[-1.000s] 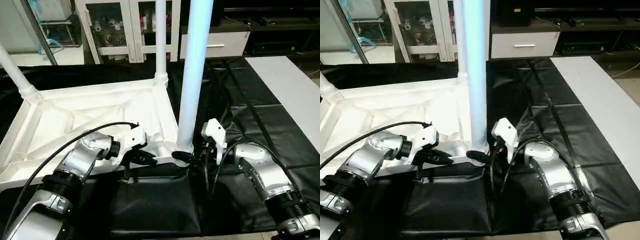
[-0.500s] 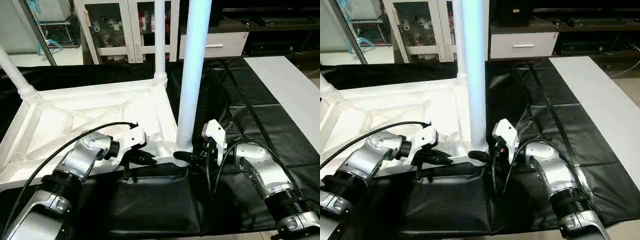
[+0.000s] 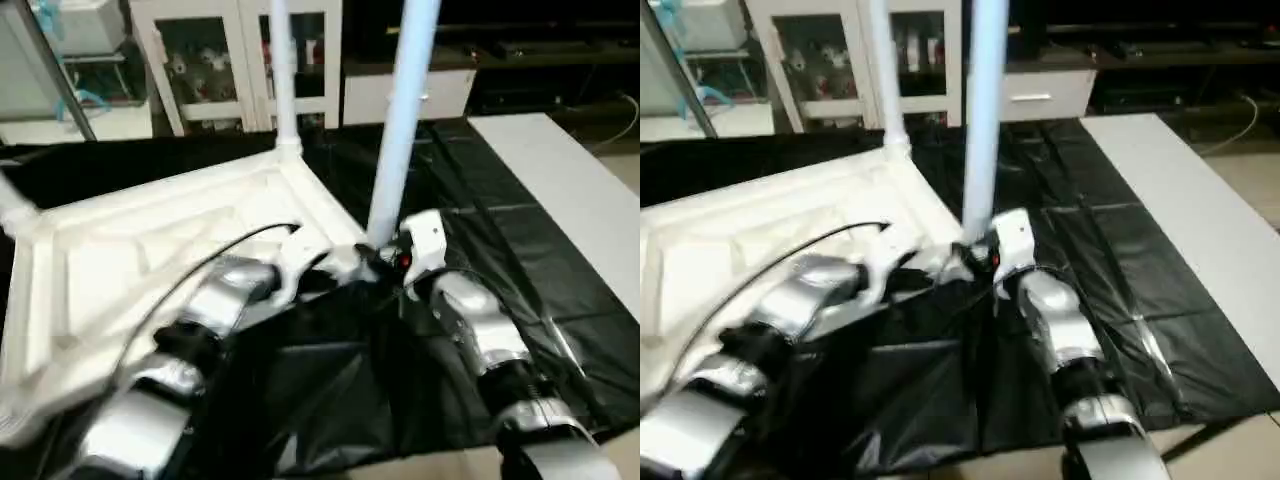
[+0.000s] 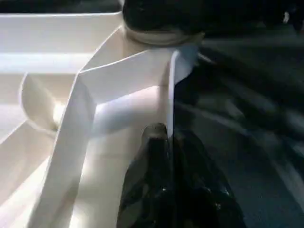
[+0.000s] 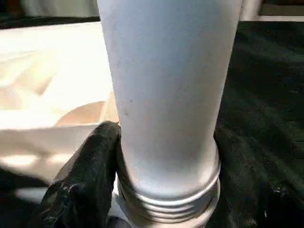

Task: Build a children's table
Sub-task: Rotate leg to tighten

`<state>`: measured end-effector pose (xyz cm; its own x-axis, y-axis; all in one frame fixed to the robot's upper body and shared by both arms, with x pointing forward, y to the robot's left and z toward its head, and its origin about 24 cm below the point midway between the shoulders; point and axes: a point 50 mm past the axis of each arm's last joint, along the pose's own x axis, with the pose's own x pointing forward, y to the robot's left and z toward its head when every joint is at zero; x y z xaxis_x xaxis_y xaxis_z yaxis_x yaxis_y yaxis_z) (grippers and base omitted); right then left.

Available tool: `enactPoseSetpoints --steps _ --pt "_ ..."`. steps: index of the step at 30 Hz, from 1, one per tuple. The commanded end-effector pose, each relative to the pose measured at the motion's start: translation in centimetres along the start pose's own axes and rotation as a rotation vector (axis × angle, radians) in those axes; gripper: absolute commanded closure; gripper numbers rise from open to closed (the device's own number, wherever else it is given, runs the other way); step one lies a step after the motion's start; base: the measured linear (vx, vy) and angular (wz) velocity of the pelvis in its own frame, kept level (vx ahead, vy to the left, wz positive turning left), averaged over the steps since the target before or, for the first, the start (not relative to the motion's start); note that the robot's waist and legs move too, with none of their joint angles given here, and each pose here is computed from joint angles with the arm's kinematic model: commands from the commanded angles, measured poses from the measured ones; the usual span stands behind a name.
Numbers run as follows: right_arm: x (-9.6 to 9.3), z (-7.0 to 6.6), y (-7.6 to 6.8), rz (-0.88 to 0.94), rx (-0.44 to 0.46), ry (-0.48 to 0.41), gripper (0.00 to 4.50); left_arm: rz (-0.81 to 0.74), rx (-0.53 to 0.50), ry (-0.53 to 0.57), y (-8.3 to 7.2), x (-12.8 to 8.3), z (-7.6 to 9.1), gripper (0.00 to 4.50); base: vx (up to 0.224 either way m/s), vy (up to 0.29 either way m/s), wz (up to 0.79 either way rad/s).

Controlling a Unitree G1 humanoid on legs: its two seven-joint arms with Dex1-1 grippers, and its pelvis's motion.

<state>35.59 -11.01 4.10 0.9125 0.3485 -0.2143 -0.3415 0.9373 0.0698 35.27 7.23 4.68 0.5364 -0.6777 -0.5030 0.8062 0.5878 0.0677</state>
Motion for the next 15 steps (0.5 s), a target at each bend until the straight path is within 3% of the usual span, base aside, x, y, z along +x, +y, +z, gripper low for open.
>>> enactPoseSetpoints --steps 1,5,9,10,13,15 --pt "0.6 -1.3 0.9 -0.101 0.054 0.053 1.84 0.259 -0.083 -0.039 1.1 0.5 0.8 4.5 0.0 0.0 0.0" --pt "1.3 -0.6 2.3 -0.072 0.052 0.016 1.84 0.283 -0.049 -0.069 1.0 0.9 1.4 4.5 0.0 0.0 0.0" --pt "1.3 -0.1 2.8 0.007 0.029 -0.032 1.84 0.225 -0.025 -0.073 1.0 0.6 1.1 4.5 0.0 0.0 0.0" --pt "1.2 0.0 2.8 0.031 0.026 -0.045 1.84 0.197 -0.011 -0.075 0.9 0.4 1.0 4.5 0.0 0.0 0.0" --pt "0.8 0.3 2.3 0.059 0.011 -0.078 1.15 0.126 0.023 -0.063 0.7 0.1 0.4 4.5 0.0 0.0 0.0" --pt "0.2 0.5 1.4 0.092 -0.02 -0.109 1.14 0.037 0.054 -0.04 0.5 -0.5 -0.5 4.5 0.0 0.0 0.0"
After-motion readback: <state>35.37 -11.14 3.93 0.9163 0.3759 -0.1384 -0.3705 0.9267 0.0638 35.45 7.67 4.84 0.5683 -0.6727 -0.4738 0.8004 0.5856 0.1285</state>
